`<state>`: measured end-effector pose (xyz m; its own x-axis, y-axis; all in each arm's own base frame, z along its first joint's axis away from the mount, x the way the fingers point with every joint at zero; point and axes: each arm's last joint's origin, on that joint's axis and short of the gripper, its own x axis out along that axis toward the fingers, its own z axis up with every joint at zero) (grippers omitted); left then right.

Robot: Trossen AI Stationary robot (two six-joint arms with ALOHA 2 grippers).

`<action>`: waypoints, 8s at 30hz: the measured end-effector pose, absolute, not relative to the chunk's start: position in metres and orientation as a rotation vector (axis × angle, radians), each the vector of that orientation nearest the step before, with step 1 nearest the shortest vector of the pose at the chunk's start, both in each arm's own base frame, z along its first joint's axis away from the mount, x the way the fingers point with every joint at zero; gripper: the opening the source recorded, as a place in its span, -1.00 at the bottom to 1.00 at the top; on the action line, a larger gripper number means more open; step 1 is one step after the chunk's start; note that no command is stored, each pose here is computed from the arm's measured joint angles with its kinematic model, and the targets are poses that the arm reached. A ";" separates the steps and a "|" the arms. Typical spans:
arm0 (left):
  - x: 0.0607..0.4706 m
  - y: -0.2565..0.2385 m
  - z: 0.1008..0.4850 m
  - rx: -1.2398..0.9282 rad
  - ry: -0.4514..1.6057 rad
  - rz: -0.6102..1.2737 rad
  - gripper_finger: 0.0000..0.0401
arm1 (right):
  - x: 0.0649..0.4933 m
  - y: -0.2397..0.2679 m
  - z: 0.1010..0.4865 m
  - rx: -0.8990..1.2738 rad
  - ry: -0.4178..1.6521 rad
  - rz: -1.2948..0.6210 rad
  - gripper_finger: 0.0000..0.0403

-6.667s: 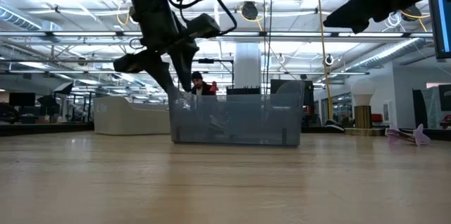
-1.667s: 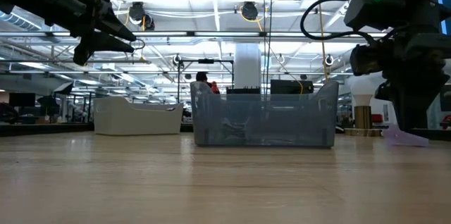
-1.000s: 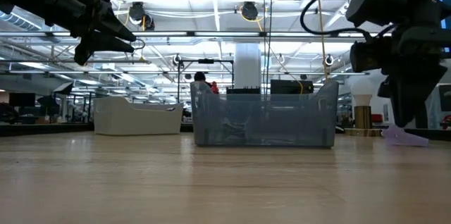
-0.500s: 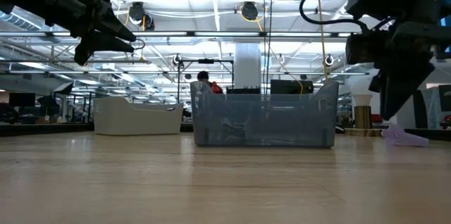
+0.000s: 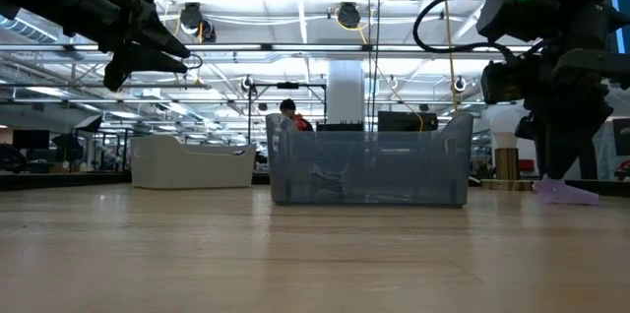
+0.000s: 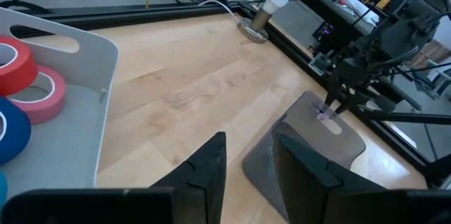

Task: Pick and place Stapler, Stapler remover, tape
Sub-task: Put the purple staple remover into the black bin, then return to Home Position

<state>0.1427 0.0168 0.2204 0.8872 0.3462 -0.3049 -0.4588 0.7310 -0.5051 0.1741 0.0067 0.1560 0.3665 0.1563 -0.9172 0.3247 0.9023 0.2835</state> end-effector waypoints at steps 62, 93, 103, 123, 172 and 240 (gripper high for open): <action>0.143 0.017 0.222 -0.578 0.178 0.462 -0.41 | 0.298 -0.028 0.198 0.391 0.913 0.204 -1.00; 0.143 0.017 0.222 -0.578 0.177 0.462 -0.41 | 0.306 -0.014 0.183 0.048 0.941 0.146 -1.00; 0.143 0.017 0.222 -0.577 0.179 0.463 -0.41 | 0.318 -0.011 0.173 0.010 0.990 0.185 -0.99; 0.143 0.017 0.222 -0.582 0.183 0.442 -0.41 | 0.301 -0.010 0.221 0.061 0.842 0.170 -0.75; 0.100 0.000 0.174 -0.259 -0.064 0.048 -0.41 | 0.105 -0.003 0.183 0.340 0.011 0.064 -0.77; 0.100 0.000 0.175 -0.295 -0.075 0.046 -0.41 | 0.105 -0.003 0.162 0.329 0.099 0.050 -0.76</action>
